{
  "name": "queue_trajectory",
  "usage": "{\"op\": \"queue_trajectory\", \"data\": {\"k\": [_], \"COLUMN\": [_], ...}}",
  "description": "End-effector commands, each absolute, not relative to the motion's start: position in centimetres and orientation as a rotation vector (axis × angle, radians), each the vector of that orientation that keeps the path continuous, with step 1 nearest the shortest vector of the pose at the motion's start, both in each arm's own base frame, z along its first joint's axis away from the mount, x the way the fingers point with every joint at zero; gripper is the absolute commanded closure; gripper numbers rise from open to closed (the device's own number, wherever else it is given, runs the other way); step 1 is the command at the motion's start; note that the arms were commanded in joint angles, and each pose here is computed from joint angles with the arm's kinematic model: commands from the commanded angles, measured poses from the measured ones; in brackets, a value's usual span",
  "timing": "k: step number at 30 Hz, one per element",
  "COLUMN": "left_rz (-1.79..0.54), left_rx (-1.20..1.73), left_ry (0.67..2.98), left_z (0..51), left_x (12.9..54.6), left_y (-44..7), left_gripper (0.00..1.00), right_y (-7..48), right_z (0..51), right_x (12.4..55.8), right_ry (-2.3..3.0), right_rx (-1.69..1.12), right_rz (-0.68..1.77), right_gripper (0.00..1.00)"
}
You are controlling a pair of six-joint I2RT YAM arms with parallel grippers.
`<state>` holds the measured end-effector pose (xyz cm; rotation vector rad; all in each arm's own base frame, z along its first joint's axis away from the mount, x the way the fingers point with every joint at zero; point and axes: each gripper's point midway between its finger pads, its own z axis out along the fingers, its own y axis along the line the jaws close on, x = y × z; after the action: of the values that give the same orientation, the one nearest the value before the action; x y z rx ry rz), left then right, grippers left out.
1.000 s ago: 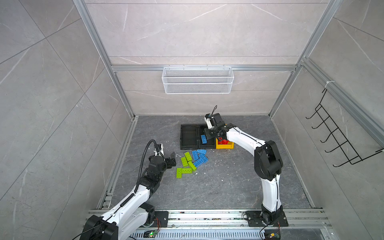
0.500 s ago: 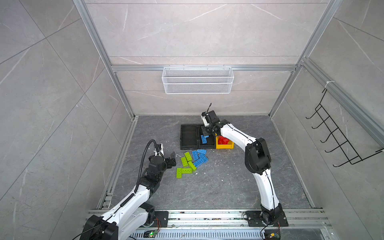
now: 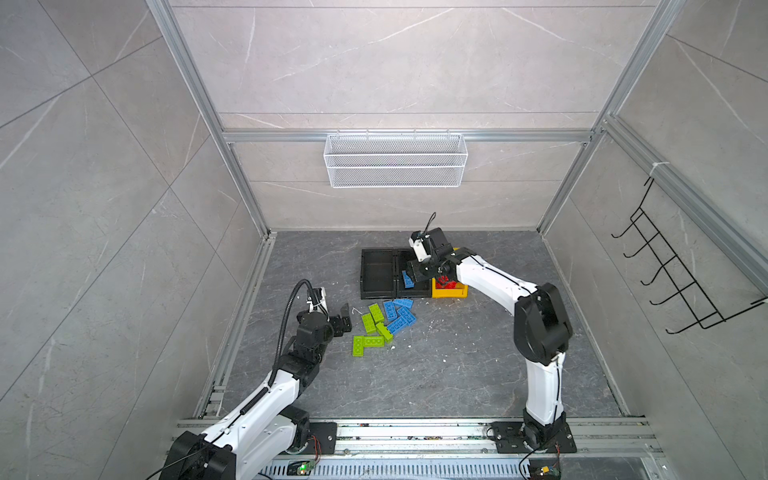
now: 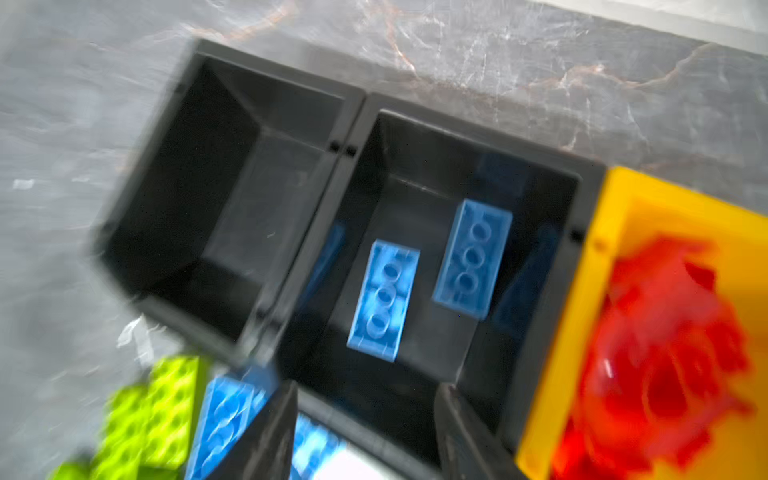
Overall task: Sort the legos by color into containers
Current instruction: 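Move the right gripper back over the blue bricks in the pile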
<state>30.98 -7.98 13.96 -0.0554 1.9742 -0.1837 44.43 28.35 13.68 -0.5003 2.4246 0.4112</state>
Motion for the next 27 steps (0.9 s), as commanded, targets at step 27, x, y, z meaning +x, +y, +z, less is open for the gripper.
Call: {"op": "queue_trajectory", "data": {"k": [27], "left_rz": [-0.177], "left_rx": [-0.079], "left_ry": [1.912], "left_z": [15.5], "left_x": [31.1], "left_y": [-7.5], "left_gripper": [0.01], "right_y": [30.8], "right_z": [5.1], "right_x": [36.6], "right_ry": [2.551], "right_rx": [-0.598], "right_rz": [0.395], "right_gripper": [0.48]}}
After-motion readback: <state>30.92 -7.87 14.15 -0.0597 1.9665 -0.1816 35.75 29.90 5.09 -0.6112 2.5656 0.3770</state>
